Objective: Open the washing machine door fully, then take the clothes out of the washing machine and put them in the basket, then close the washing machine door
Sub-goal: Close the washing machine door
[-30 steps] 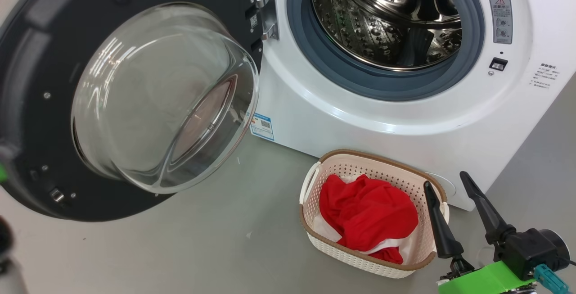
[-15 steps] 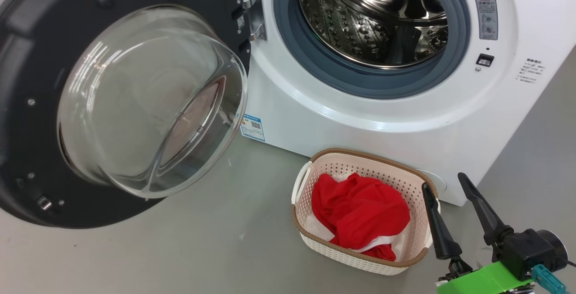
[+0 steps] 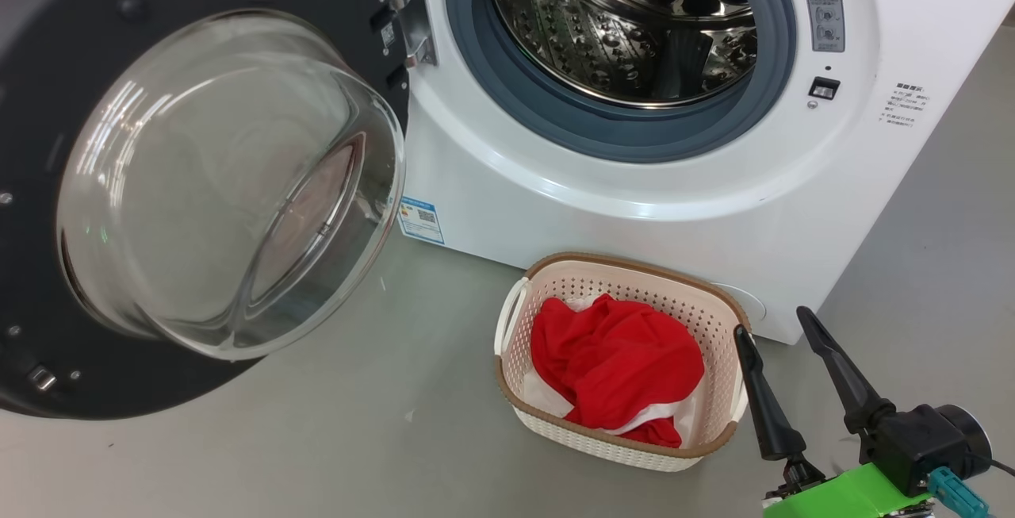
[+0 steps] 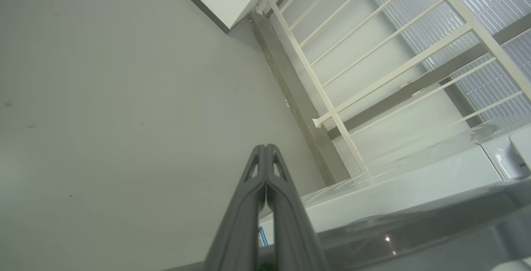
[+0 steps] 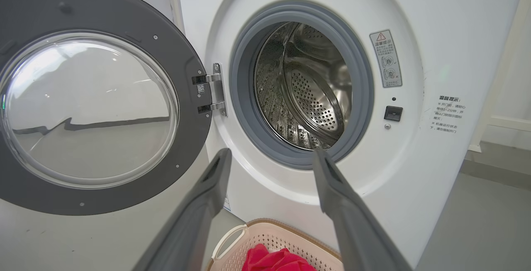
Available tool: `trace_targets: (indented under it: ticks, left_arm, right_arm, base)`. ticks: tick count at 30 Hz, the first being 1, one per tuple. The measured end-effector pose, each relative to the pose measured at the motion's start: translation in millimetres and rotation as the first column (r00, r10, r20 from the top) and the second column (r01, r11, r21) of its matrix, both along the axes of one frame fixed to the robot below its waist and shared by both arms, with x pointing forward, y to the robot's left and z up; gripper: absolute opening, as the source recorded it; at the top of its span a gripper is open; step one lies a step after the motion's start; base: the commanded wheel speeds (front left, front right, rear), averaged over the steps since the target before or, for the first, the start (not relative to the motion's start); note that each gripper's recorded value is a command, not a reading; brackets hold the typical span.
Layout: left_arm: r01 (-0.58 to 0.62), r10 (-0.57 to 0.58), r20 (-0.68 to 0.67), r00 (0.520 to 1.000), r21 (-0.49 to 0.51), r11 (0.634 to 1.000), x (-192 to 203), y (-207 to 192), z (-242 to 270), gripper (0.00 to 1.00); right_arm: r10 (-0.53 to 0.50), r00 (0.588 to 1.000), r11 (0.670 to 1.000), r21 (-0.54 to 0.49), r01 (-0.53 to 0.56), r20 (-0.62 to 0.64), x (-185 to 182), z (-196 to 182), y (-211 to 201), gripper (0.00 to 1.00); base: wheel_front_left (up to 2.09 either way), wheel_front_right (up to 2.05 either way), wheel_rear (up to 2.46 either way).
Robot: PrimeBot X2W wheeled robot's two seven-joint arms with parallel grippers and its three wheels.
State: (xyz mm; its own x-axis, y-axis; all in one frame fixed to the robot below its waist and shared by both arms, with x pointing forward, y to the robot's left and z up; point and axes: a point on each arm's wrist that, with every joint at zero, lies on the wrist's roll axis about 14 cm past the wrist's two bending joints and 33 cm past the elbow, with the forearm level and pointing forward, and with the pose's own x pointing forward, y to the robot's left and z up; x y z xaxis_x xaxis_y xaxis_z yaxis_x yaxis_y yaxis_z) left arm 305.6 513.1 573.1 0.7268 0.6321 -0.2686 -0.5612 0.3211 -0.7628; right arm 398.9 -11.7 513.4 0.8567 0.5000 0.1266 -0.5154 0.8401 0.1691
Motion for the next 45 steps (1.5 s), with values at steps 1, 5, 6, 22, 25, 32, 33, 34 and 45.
trace_targets:
  ticks: [1, 5, 6, 22, 25, 32, 33, 34, 45]
  left_arm:
    - [0.019, -0.019, -0.006, 1.000, -0.010, 1.000, 2, -2, -2, 0.00]
    - [0.062, -0.062, -0.012, 0.998, -0.035, 0.997, 2, -4, -6, 0.00]
    - [0.068, -0.069, -0.010, 0.998, -0.037, 0.997, 1, -5, -6, 0.00]
    - [0.234, -0.216, 0.118, 0.969, -0.173, 0.957, 3, -27, -6, 0.00]
    - [0.267, -0.241, 0.154, 0.958, -0.182, 0.946, 7, -33, -2, 0.00]
    - [0.317, -0.272, 0.236, 0.933, -0.184, 0.930, 18, -46, 10, 0.00]
    - [0.328, -0.278, 0.252, 0.927, -0.186, 0.926, 20, -49, 11, 0.00]
    - [0.339, -0.285, 0.267, 0.921, -0.185, 0.922, 21, -51, 13, 0.00]
    - [0.449, -0.348, 0.385, 0.855, -0.212, 0.868, 25, -86, 10, 0.00]
  right_arm:
    - [-0.001, 1.000, 1.000, 0.000, 0.001, -0.001, 0, 0, 0, 1.00]
    - [-0.001, 1.000, 1.000, -0.006, 0.001, 0.001, 0, -1, 0, 1.00]
    - [0.000, 1.000, 1.000, -0.007, 0.000, 0.002, 0, 0, 0, 1.00]
    - [0.031, 0.999, 1.000, -0.003, -0.031, 0.016, -3, 5, 11, 1.00]
    - [0.036, 0.999, 0.999, 0.000, -0.036, 0.015, -3, 5, 12, 1.00]
    - [0.043, 0.999, 0.999, 0.004, -0.043, 0.009, -3, 4, 14, 1.00]
    - [0.043, 0.999, 0.999, 0.004, -0.043, 0.008, -3, 3, 15, 1.00]
    - [0.045, 0.999, 0.999, 0.005, -0.045, 0.007, -3, 3, 15, 1.00]
    - [0.057, 0.998, 0.998, 0.007, -0.057, 0.005, -2, 2, 20, 1.00]
  base:
    - [0.00, 0.00, 0.00]
    - [0.00, 0.00, 0.00]
    - [0.00, 0.00, 0.00]
    - [0.00, 0.00, 0.00]
    - [0.00, 0.00, 0.00]
    - [0.00, 0.00, 0.00]
    - [0.00, 0.00, 0.00]
    - [0.00, 0.00, 0.00]
    - [0.00, 0.00, 0.00]
